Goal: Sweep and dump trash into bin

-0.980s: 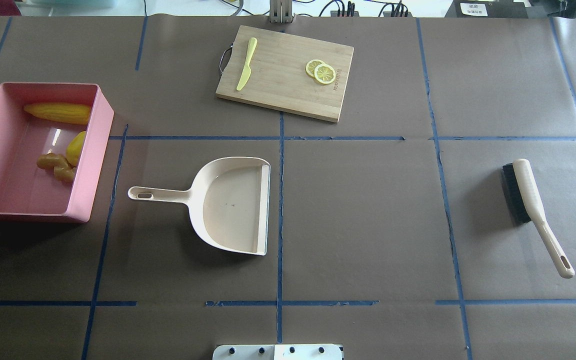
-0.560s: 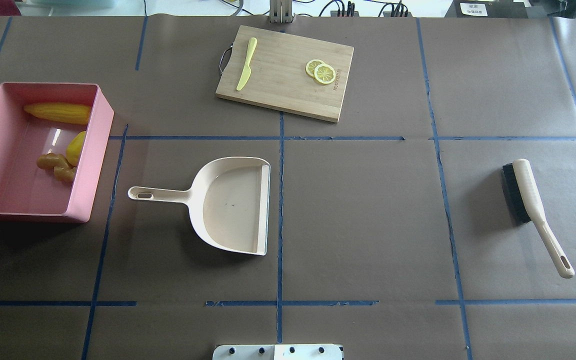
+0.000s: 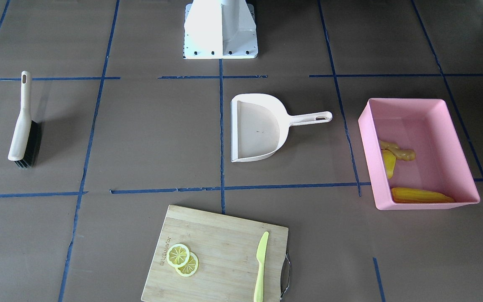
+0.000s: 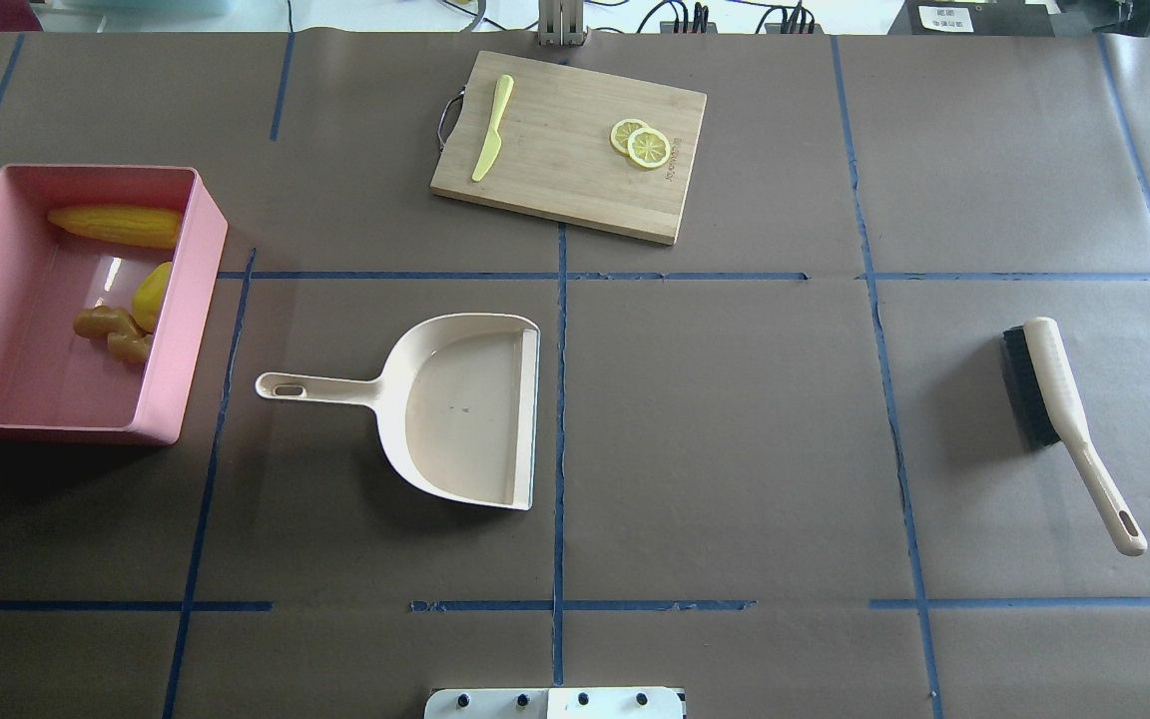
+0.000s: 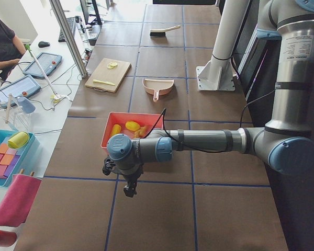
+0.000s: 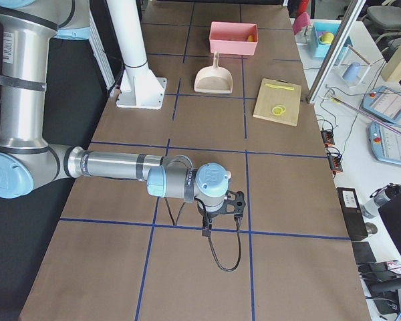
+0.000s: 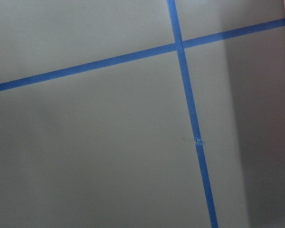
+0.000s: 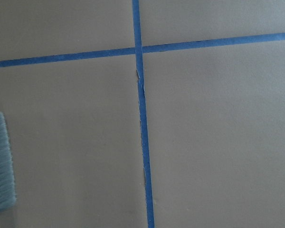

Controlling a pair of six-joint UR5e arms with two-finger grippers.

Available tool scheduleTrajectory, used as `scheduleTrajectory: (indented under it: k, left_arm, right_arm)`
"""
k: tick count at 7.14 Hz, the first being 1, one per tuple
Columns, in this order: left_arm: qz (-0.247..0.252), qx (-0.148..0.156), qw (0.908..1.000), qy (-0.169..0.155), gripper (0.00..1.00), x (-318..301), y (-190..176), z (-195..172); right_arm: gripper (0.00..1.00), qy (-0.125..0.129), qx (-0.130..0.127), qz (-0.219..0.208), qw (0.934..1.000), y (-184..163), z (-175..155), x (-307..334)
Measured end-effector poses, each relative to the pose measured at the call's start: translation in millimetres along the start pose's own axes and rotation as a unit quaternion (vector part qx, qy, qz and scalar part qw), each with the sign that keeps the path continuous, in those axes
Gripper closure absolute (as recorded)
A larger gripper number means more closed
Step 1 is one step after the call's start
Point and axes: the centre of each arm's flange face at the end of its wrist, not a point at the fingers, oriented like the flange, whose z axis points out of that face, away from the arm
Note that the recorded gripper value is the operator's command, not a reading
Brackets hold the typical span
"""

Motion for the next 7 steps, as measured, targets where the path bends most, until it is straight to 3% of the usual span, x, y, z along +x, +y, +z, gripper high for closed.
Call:
scheduleTrajectory:
  k: [5, 7]
  left_arm:
    - [-0.093, 0.013, 0.9956, -0.001, 0.0, 2, -1, -20]
    - [-0.1, 0.016, 0.9949, -0.002, 0.0, 2, -1, -21]
  right_arm:
    - [0.0, 0.0, 0.001, -0.001, 1.0, 0, -1, -1]
    - [0.0, 0.001, 0.001, -0.001, 1.0, 0, -1, 0]
